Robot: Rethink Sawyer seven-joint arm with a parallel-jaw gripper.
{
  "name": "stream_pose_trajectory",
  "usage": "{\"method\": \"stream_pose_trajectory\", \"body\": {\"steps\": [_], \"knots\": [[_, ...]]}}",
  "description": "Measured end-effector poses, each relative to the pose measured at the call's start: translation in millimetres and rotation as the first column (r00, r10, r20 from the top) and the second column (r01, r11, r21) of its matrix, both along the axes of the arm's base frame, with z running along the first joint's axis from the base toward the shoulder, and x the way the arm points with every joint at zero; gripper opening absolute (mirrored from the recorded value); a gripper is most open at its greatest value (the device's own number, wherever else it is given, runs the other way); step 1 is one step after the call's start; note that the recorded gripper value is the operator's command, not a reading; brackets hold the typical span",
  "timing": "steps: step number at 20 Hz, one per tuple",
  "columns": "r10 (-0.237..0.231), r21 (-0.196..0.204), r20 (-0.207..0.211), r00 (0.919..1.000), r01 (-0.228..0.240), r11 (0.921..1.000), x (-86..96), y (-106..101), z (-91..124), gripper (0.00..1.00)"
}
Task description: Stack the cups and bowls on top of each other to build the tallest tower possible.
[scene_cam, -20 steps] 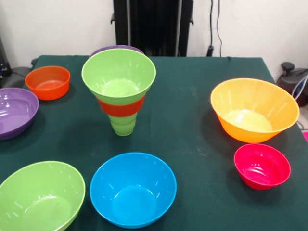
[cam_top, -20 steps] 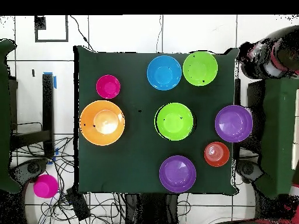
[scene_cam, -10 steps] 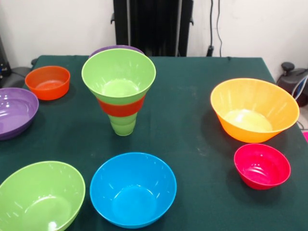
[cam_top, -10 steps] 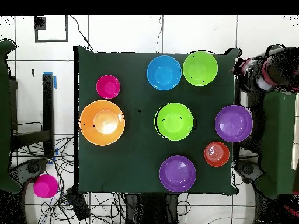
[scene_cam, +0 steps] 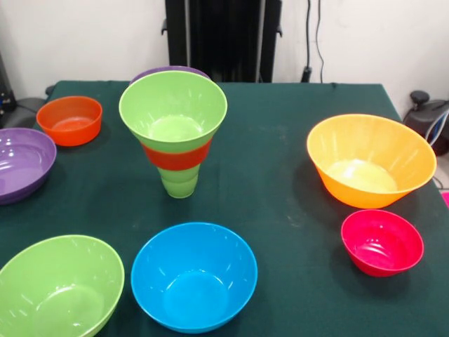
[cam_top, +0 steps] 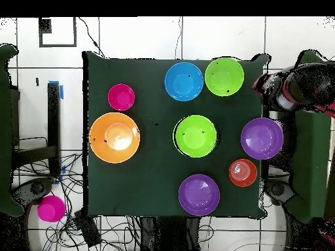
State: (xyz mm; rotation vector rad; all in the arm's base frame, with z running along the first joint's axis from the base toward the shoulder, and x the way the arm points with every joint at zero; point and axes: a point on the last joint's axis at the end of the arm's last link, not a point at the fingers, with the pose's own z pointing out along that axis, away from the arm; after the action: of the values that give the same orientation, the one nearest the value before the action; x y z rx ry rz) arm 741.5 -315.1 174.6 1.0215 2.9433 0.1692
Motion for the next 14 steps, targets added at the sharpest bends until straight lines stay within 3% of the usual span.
{"method": "stream_pose_trajectory", "body": {"steps": [3, 8, 12, 14], "knots": [[0.005, -0.005, 0.008, 1.0000, -0.005, 1.0000, -8.2, 3, -2, 1.00], [0.006, -0.026, 0.034, 0.9994, -0.005, 0.9996, -41.6, 2, -1, 1.00], [-0.016, -0.043, 0.037, 0.9992, 0.018, 0.9989, -82.5, -12, 5, 1.00], [-0.047, -0.052, 0.026, 0.9985, 0.049, 0.9975, -117.5, -30, 13, 1.00]]}}
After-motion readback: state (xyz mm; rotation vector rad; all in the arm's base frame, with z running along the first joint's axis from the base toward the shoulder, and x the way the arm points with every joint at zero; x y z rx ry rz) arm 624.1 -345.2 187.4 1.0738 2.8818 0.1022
